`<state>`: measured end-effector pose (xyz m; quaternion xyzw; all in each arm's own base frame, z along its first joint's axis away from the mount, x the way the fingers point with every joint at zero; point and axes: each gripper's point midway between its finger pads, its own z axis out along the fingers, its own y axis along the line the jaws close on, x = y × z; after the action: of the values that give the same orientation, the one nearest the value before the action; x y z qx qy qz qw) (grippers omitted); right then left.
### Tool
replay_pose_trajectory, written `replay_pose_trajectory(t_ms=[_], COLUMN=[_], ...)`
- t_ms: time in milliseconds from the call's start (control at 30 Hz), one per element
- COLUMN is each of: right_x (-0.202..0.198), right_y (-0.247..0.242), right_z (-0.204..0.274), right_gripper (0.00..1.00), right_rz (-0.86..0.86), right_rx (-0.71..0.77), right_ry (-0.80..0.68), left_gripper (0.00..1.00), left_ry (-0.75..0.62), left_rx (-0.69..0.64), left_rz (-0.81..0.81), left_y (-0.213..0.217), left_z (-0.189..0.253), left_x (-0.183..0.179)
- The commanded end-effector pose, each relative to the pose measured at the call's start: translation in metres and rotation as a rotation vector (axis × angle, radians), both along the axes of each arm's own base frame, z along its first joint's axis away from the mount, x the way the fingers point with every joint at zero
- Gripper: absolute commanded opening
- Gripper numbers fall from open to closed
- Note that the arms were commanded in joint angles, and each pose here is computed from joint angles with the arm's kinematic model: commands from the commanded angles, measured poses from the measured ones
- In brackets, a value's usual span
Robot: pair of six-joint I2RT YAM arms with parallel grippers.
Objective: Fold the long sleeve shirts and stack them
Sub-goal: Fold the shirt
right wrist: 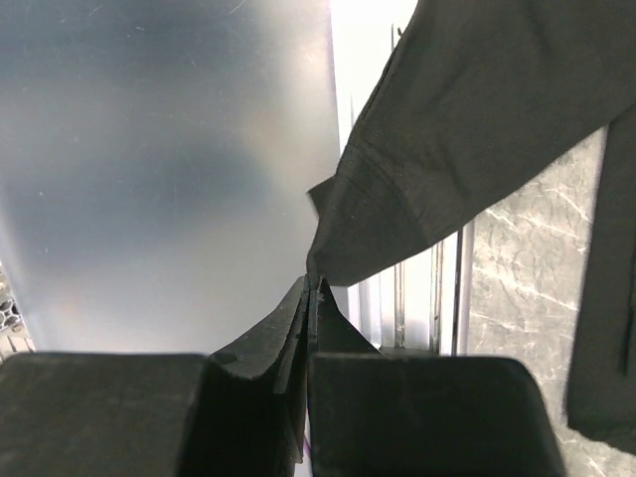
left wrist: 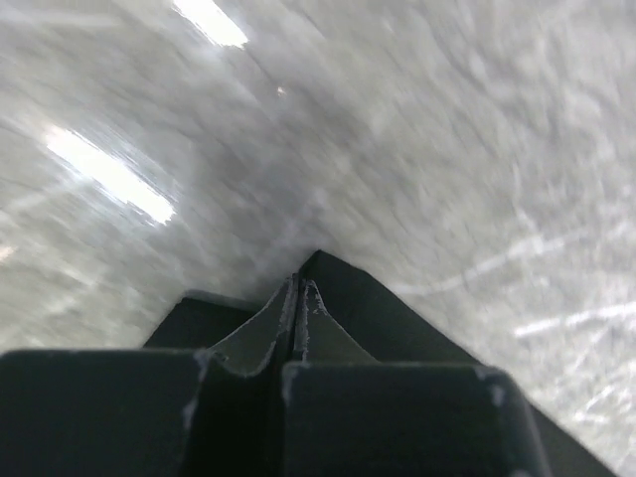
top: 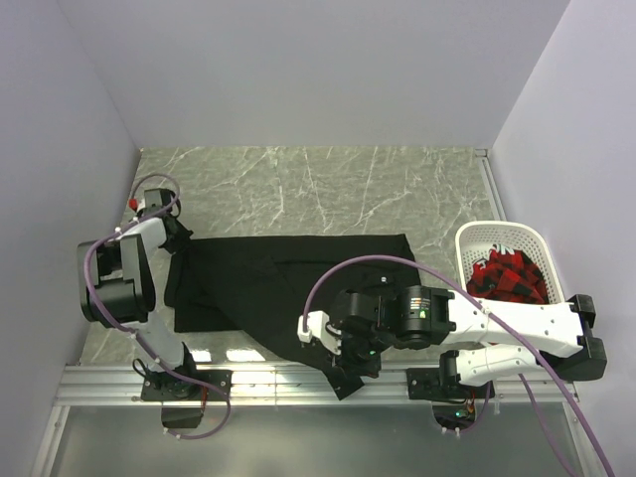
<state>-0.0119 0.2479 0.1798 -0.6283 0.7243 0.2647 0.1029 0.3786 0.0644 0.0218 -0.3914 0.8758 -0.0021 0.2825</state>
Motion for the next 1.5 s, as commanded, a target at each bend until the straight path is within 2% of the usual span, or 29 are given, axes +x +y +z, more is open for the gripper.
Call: replay_pose_trajectory(t_ms=[0,67,133,167,200,233,300,333,433,633,733,767,1000,1133,1233,1467], right_x=[0.0,0.0,0.001,0.003,0.004,0.006,0.011,0.015,0.039,0.116,0.163,0.183,0.261,0.287,0.297,0.308], right_y=[0.007,0.009,0.012,0.014,0.016,0.019,0.024,0.028,0.038,0.049,0.045,0.038,0.004,-0.02,-0.038,-0.063], right_z=[0.019,0.018,0.016,0.017,0.014,0.017,0.018,0.024,0.034,0.054,0.051,0.048,0.0,-0.025,-0.035,-0.06], right_gripper=[0.0,0.0,0.0,0.0,0.0,0.0,0.0,0.0,0.0,0.0,0.0,0.0,0.0,0.0,0.0,0.0], right_rz=[0.023,0.022,0.021,0.04,0.041,0.047,0.042,0.044,0.001,-0.204,-0.366,-0.443,-0.852,-1.045,-1.143,-1.256], right_rx=[0.077,0.077,0.073,0.08,0.071,0.08,0.08,0.102,0.143,0.227,0.23,0.222,0.163,0.135,0.094,-0.026], right_ry=[-0.006,-0.006,-0.005,-0.017,-0.015,-0.024,-0.033,-0.046,-0.073,-0.084,-0.07,-0.066,0.076,0.119,0.137,0.152], left_gripper=[0.0,0.02,0.08,0.18,0.23,0.35,0.48,0.59,0.75,0.77,0.78,0.81,0.91,0.98,0.99,0.99], left_ry=[-0.001,-0.004,-0.001,-0.008,-0.01,-0.024,-0.036,-0.049,-0.149,-0.307,-0.329,-0.342,-0.422,-0.446,-0.433,-0.435], left_rx=[0.023,0.018,0.025,0.037,0.043,0.054,0.084,0.099,0.134,0.131,0.161,0.167,0.221,0.232,0.251,0.225], left_rz=[0.079,0.09,0.094,0.102,0.109,0.117,0.134,0.142,0.157,0.049,-0.015,-0.045,-0.159,-0.236,-0.286,-0.403], left_y=[0.024,0.028,0.03,0.033,0.035,0.036,0.042,0.045,0.049,0.026,0.01,0.0,-0.03,-0.05,-0.061,-0.092], left_z=[-0.002,-0.002,0.0,0.004,0.007,0.015,0.025,0.032,0.073,0.126,0.14,0.144,0.164,0.173,0.171,0.16], left_x=[0.002,0.001,0.0,0.001,0.0,0.0,-0.001,-0.001,-0.001,-0.003,-0.01,-0.01,-0.024,-0.026,-0.032,-0.041])
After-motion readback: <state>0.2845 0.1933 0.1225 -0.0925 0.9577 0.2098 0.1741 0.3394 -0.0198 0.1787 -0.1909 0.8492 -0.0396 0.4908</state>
